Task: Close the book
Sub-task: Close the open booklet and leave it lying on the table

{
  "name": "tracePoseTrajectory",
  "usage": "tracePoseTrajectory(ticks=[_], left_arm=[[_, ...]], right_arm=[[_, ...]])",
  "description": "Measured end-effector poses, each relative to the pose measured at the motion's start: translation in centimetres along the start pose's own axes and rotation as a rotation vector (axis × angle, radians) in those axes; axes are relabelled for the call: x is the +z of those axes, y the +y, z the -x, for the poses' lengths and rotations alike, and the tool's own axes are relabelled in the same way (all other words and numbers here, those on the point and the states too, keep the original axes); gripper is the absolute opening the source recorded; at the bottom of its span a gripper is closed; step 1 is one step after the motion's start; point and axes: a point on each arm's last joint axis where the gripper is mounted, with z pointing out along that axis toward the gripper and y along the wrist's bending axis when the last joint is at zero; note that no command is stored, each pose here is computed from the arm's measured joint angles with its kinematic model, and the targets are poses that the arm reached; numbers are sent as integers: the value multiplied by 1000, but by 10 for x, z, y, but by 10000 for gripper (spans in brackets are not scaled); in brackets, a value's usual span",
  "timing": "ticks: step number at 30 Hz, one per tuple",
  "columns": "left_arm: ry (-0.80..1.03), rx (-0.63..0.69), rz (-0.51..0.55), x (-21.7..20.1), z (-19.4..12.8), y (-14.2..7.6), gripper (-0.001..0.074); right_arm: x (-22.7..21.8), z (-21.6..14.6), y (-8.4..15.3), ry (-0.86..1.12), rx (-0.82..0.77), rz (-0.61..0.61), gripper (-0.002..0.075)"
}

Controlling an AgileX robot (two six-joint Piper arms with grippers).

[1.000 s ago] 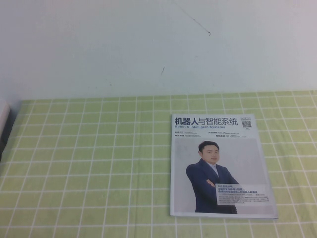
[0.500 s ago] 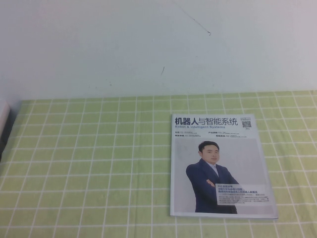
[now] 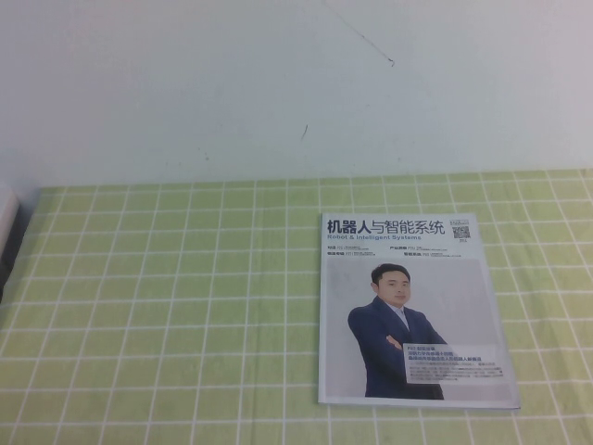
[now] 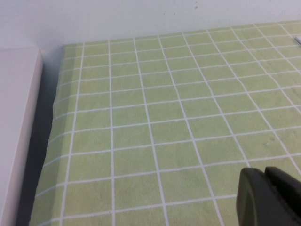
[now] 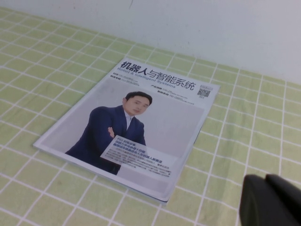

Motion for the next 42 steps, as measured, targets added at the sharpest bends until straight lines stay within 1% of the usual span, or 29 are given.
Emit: tracePoseTrajectory(ticks=[4, 8, 11, 15, 17, 20, 23, 29, 34, 42], left_arm=[[0, 0, 0, 0, 0, 0, -2], [0, 0, 0, 0, 0, 0, -2], [0, -2, -1, 0, 0, 0, -2], [0, -2, -1, 0, 0, 0, -2], [0, -2, -1, 0, 0, 0, -2], [0, -2, -1, 0, 0, 0, -2], [0, -3, -1, 0, 0, 0, -2], [0, -3, -1, 0, 0, 0, -2], [0, -3, -1, 0, 0, 0, -2], [0, -3, -1, 0, 0, 0, -2]], right_arm=[[0, -1, 0, 1, 0, 0, -2], [4, -6, -2, -48, 2, -35, -2], [8, -16, -8, -76, -13, -113, -2], [14, -38, -19, -103, 71, -290, -2], [22, -52, -25, -90, 96, -356, -2], [34, -75, -28, -44, 88, -398, -2], [41, -88, -27, 3, 80, -393, -2], [41, -88, -27, 14, 18, -385, -2], [42, -88, -25, 12, -35, -338, -2], [42, -88, -24, -4, 45, -325, -2]])
